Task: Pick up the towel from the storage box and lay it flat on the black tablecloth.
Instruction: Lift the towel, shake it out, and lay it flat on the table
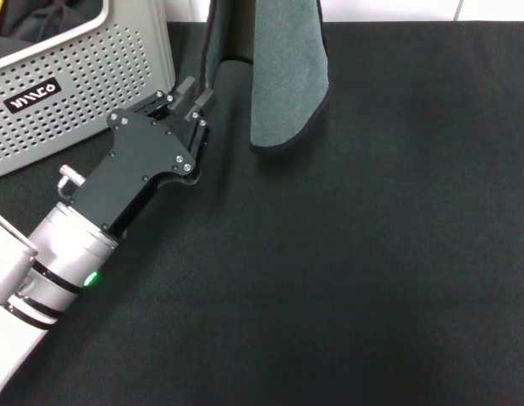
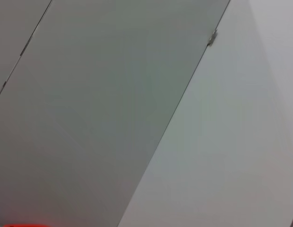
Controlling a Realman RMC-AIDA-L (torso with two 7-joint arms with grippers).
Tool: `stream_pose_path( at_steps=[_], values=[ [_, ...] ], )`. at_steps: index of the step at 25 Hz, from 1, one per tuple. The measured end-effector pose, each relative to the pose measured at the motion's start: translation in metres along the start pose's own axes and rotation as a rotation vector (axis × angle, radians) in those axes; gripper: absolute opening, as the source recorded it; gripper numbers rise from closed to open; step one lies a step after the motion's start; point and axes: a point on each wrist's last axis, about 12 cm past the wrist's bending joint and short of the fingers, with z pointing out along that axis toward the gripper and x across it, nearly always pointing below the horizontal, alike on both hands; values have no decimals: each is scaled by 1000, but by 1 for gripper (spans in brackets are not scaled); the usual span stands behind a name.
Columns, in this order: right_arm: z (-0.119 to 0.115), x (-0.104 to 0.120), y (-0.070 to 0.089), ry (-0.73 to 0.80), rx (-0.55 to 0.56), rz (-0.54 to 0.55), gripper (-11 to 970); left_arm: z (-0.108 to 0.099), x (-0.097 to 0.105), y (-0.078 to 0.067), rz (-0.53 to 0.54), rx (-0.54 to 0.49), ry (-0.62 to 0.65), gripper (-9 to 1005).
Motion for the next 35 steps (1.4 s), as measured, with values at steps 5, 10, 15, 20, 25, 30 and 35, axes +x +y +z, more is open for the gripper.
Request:
stream_pose_path(
  at_steps=[5,10,15,20,25,30,35],
  values=[
    [1,-1,0,-2,-2,-1,37,0,0,0,0,3,-3,161],
    [0,0,1,0,-4,3,38,1,-2,0,-3,6,-16,55],
    [-2,3,3,5,-10,12,39,0,-5,-1,-5,18,-40,21],
    [-14,10,8,25,-27,36,40,-2,-11,-5,-31,63,-94,10],
    [-35,19,18,49,-59,88,41,-17,-27,6,-97,148,-186,6],
    [-55,21,31,58,-83,107,42,-24,-40,14,-152,239,-238,6],
    [-75,20,44,69,-131,149,43,-27,-52,16,-176,373,-258,7]
  ],
)
